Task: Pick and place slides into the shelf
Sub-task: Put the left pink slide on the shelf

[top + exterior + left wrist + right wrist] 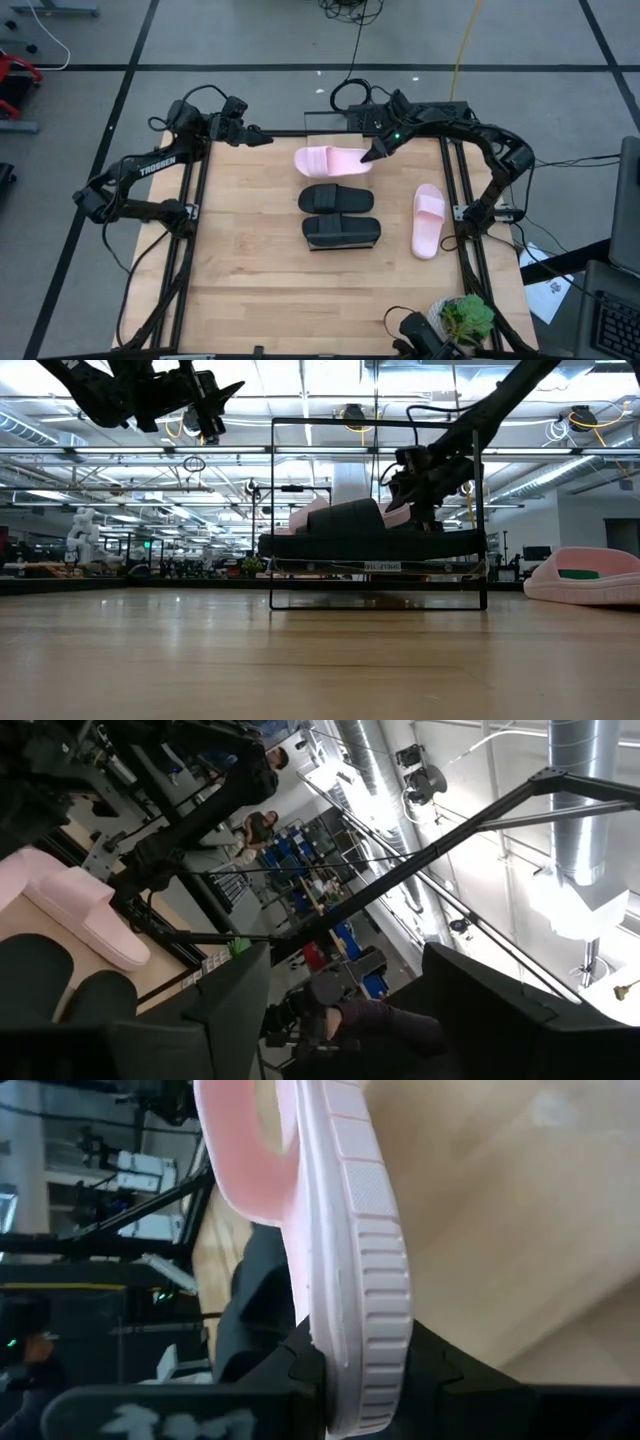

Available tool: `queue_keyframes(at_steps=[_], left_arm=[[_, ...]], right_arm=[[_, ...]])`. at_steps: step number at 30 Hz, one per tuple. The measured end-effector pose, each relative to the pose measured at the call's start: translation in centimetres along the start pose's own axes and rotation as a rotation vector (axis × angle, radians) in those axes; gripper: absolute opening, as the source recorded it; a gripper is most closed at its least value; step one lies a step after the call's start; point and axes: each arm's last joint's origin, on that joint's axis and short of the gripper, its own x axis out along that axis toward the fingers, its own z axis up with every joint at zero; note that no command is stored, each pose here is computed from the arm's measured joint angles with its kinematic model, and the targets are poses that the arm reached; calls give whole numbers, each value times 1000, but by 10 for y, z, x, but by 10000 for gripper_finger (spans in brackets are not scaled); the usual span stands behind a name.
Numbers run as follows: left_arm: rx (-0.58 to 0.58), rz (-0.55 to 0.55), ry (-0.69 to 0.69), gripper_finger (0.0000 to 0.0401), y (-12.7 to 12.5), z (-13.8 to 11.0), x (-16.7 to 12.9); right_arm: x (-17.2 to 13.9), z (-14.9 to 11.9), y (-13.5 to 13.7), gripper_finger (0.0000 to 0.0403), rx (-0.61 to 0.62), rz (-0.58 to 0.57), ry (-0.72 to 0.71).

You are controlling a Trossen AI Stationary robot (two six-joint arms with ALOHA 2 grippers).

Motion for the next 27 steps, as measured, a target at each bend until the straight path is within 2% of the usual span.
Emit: queue_keyframes(at_steps=[10, 18, 27], left_arm=[[0, 0, 1, 260, 0, 0, 0], [0, 0, 1, 260, 0, 0, 0], [0, 0, 2, 260, 0, 0, 0]], right_arm=[[-2, -2, -3, 54, 22, -10, 7], [15, -9, -13, 54, 65, -20, 99], [20, -11, -13, 54, 76, -23, 124]])
